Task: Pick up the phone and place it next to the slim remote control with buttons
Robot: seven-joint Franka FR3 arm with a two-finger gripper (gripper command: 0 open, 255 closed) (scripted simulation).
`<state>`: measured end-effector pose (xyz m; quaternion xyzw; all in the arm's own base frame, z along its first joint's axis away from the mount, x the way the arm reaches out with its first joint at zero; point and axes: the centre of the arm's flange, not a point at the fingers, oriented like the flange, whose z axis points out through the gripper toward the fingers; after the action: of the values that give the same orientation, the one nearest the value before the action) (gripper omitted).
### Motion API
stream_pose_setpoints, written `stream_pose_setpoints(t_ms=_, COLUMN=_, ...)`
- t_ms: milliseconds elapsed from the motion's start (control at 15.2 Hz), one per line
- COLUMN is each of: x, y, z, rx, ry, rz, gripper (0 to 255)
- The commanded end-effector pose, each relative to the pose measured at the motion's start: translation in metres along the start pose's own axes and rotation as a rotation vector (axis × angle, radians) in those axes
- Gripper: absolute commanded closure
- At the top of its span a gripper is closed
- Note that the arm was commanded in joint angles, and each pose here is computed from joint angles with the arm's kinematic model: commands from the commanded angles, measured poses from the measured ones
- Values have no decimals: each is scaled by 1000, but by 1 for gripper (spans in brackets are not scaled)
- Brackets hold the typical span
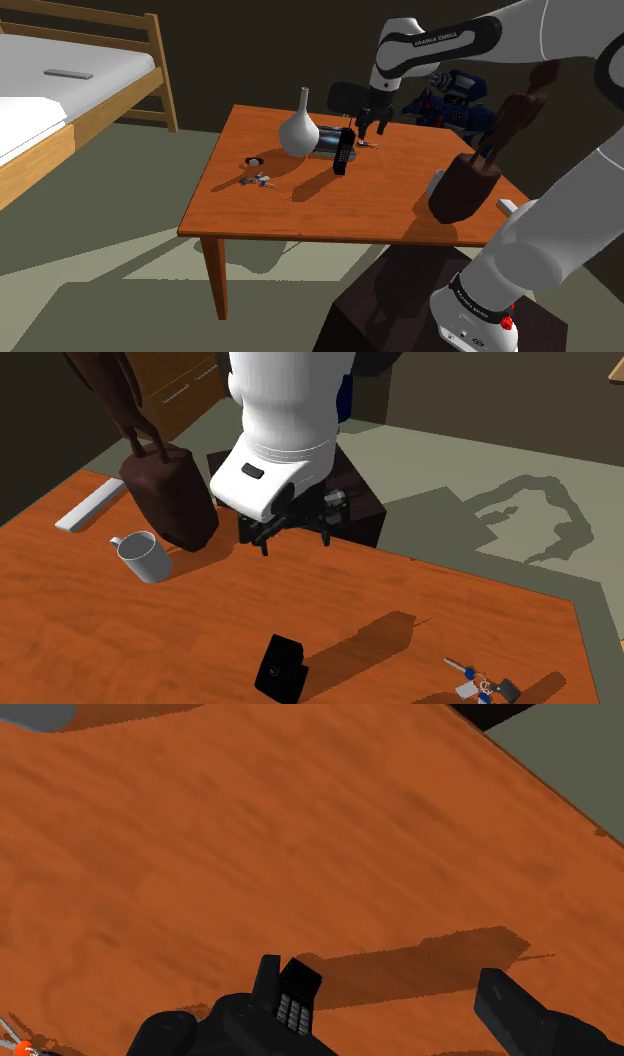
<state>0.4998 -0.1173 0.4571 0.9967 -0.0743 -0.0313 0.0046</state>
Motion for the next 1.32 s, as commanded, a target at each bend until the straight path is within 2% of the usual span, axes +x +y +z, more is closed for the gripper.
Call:
stream_pose_setpoints(t_ms=0, x=24, y=11, z=10, rx=12, ry=3, rz=8, gripper=0)
stream_pose_setpoints(t_ms=528, x=117, y=49, z=48, rx=63, ry=11, rz=38, gripper=0)
stream_pose_setpoints(t_ms=1056, x=121, y=48, z=89, rx=64, ry=11, rz=39, gripper=0)
stream_pose_setpoints(t_ms=1254, x=120, y=48, z=89, rx=64, ry=11, rz=39, gripper=0)
